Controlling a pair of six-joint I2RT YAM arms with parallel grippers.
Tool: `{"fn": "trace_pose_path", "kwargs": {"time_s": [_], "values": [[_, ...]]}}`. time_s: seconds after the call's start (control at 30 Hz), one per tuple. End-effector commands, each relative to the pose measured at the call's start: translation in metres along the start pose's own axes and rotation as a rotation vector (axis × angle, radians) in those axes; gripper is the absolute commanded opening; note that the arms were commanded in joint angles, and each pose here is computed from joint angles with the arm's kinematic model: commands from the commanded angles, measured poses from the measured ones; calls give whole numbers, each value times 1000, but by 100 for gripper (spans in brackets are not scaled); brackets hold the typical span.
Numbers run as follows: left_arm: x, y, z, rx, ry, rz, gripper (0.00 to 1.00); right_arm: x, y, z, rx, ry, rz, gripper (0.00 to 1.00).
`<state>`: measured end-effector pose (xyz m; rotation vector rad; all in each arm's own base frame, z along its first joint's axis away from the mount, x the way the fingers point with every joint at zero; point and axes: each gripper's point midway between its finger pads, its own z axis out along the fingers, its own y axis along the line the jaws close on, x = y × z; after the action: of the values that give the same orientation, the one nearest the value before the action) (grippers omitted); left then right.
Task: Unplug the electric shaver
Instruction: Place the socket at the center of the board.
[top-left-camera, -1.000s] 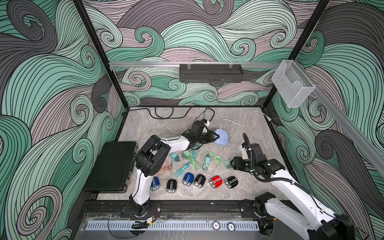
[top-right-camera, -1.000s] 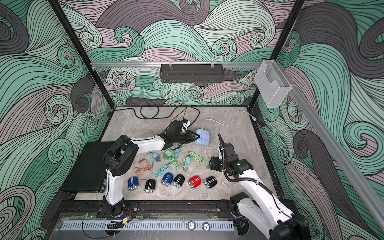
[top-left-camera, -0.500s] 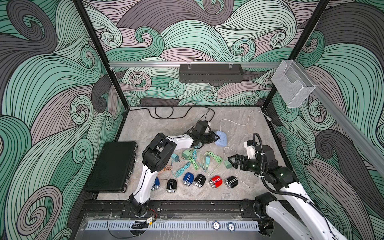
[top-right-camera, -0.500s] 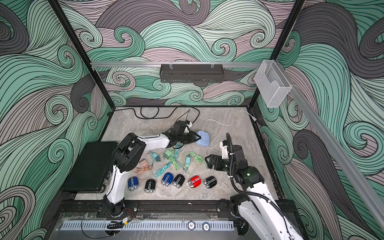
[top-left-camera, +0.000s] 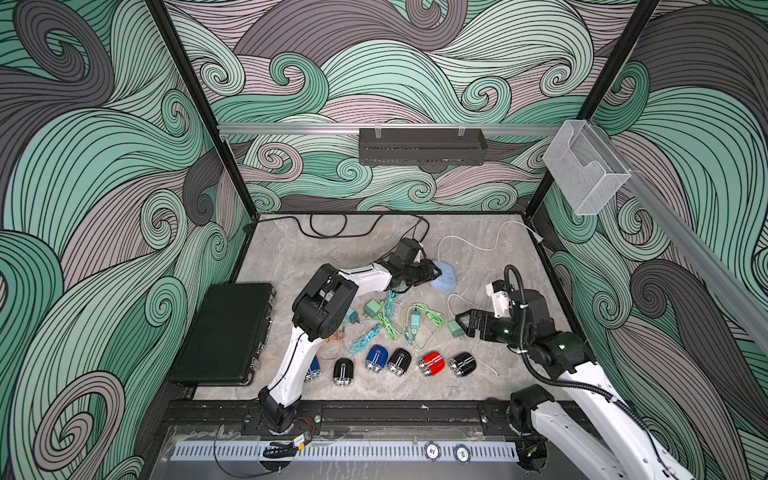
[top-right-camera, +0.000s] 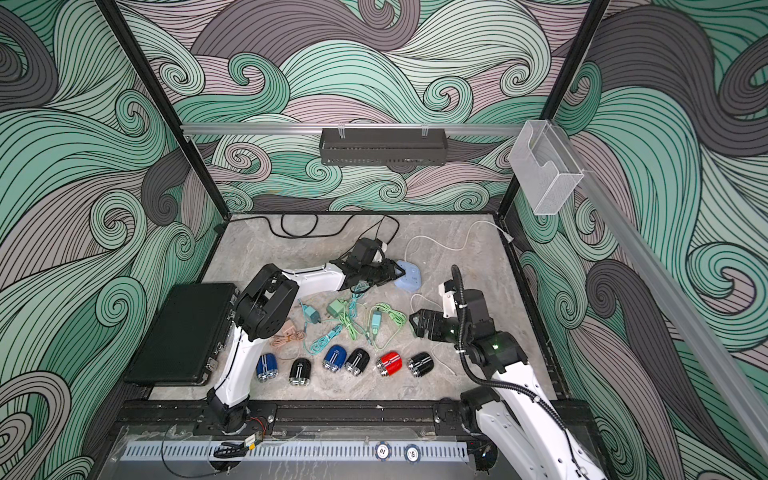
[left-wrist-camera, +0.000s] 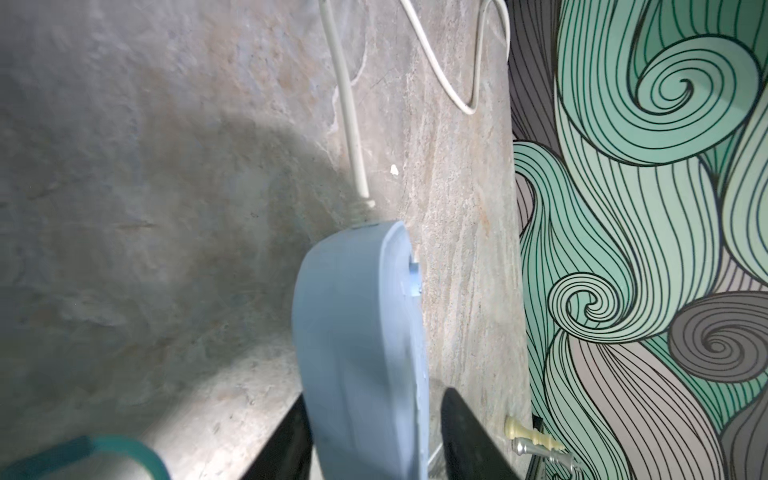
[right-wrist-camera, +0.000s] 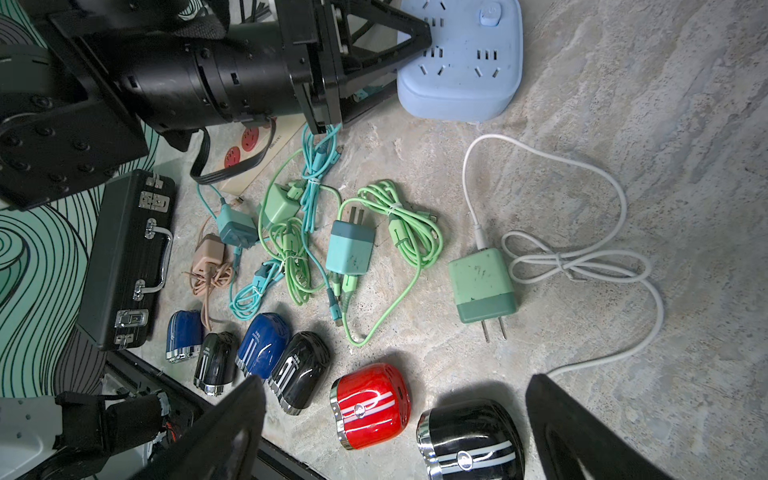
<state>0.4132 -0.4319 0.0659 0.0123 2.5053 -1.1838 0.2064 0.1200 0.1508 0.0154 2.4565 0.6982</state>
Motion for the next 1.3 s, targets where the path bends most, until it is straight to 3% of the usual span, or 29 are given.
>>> {"fn": "trace_pose_path", "kwargs": {"time_s": [0.0,0.23,0.53,0.7,0.87,1.07,1.27], "values": [[5,0,2,-40,20,17,54,-4,2,-2,-11,-10,-13,97],[3,9,-7,-122,16,59,73,-1,0,2,-8,-4,0,97],[-10,-12,-50,-151,-77,219,73,-12,-2,3,-1,-67,-35,97],[-17,-37,-99,-130,-180,355,78,-31,6,3,-27,-141,-71,98],[-13,-32,-155,-211,-259,427,90,-49,9,5,-22,-189,-111,97],[-5,23,-243,-496,-366,458,99,-72,-2,5,66,-258,-120,98],[1,80,-312,-611,-487,420,99,-98,-17,3,161,-376,-131,100]]}}
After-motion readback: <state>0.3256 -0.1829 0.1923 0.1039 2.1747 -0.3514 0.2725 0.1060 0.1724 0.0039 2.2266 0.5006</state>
